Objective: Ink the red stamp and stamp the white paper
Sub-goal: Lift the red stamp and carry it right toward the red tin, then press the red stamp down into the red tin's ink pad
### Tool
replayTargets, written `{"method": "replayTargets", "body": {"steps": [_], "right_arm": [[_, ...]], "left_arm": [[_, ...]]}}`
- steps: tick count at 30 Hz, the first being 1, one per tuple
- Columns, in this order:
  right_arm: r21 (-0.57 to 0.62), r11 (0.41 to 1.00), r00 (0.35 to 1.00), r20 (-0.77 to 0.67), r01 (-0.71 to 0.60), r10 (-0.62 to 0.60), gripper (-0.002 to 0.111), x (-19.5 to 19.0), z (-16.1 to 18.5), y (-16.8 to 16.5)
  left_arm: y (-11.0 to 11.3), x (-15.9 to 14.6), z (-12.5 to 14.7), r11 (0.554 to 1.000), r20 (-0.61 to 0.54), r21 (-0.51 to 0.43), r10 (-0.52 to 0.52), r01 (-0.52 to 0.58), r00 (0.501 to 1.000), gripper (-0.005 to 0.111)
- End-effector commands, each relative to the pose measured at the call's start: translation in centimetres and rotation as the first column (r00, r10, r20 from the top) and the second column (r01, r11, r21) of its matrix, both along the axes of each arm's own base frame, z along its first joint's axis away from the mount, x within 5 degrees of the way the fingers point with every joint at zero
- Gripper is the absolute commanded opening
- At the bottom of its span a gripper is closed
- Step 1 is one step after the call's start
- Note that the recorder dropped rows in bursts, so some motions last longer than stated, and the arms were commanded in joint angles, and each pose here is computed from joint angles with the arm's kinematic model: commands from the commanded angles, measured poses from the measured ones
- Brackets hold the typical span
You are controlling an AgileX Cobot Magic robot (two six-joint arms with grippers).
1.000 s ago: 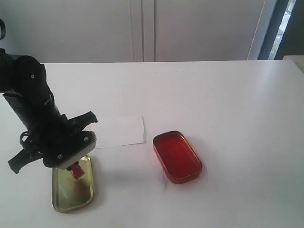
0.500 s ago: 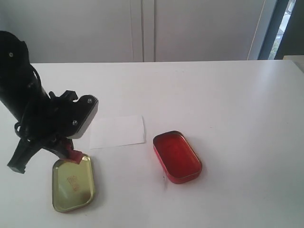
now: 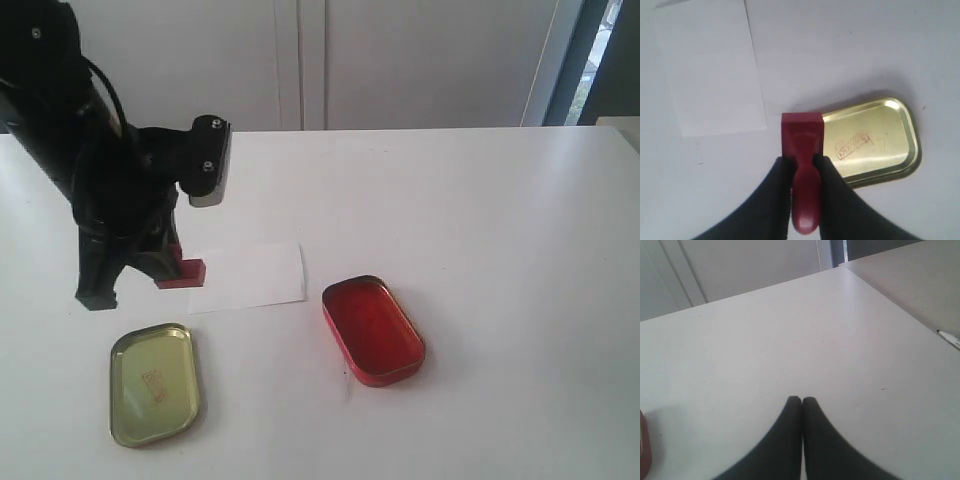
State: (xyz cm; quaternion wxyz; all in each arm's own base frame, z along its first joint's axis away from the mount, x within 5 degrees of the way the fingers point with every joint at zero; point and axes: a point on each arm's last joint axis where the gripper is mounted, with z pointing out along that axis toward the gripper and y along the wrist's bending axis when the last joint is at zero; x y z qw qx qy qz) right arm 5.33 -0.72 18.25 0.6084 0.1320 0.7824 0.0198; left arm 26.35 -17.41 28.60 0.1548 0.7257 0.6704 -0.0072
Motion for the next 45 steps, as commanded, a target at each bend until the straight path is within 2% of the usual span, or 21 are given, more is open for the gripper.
{"method": "replayTargets", "body": {"steps": [1,7,12,16,22,27,29,32,40,45], "right_arm": [[-0.001,1.000,1.000,0.007,0.005,-0.005,0.000,0.0,0.0,0.0],[-0.001,1.000,1.000,0.007,0.005,-0.005,0.000,0.0,0.0,0.0],[-0.001,1.000,1.000,0.007,0.005,-0.005,0.000,0.0,0.0,0.0],[-0.001,1.000,1.000,0.007,0.005,-0.005,0.000,0.0,0.0,0.0],[-0.001,1.000,1.000,0.007,0.005,-0.005,0.000,0.0,0.0,0.0],[-0.001,1.000,1.000,0.007,0.005,-0.005,0.000,0.0,0.0,0.0],[-0.001,1.000,1.000,0.007,0.005,-0.005,0.000,0.0,0.0,0.0],[-0.001,1.000,1.000,0.007,0.005,-0.005,0.000,0.0,0.0,0.0],[-0.001,1.000,1.000,0.007,0.005,-0.005,0.000,0.0,0.0,0.0],[-0.001,1.000,1.000,0.007,0.005,-0.005,0.000,0.0,0.0,0.0]], "left_arm": [[-1.8,-0.7,0.6,0.998,-0.063,-0.006,0.059,-0.060,0.996,0.000],[-4.2,-0.1,0.3,0.991,-0.124,0.019,0.134,-0.133,0.983,0.000],[-6.4,0.4,0.2,0.989,-0.141,0.032,0.144,-0.141,0.979,0.000],[-9.5,0.9,-0.7,0.990,-0.154,0.031,0.143,-0.140,0.978,0.000],[-12.6,1.7,-2.2,0.988,-0.170,0.029,0.156,-0.153,0.973,0.000],[-15.7,2.2,-3.6,0.982,-0.140,-0.050,0.174,-0.183,0.975,0.000],[-16.7,1.8,-4.7,0.982,-0.153,-0.050,0.171,-0.180,0.973,0.000],[-17.3,1.8,-6.0,0.976,-0.191,-0.060,0.194,-0.209,0.962,0.000],[-17.9,1.7,-6.7,0.974,-0.199,-0.060,0.204,-0.219,0.959,0.000],[-18.3,1.7,-7.8,0.964,-0.215,-0.037,0.248,-0.262,0.945,0.000]]}}
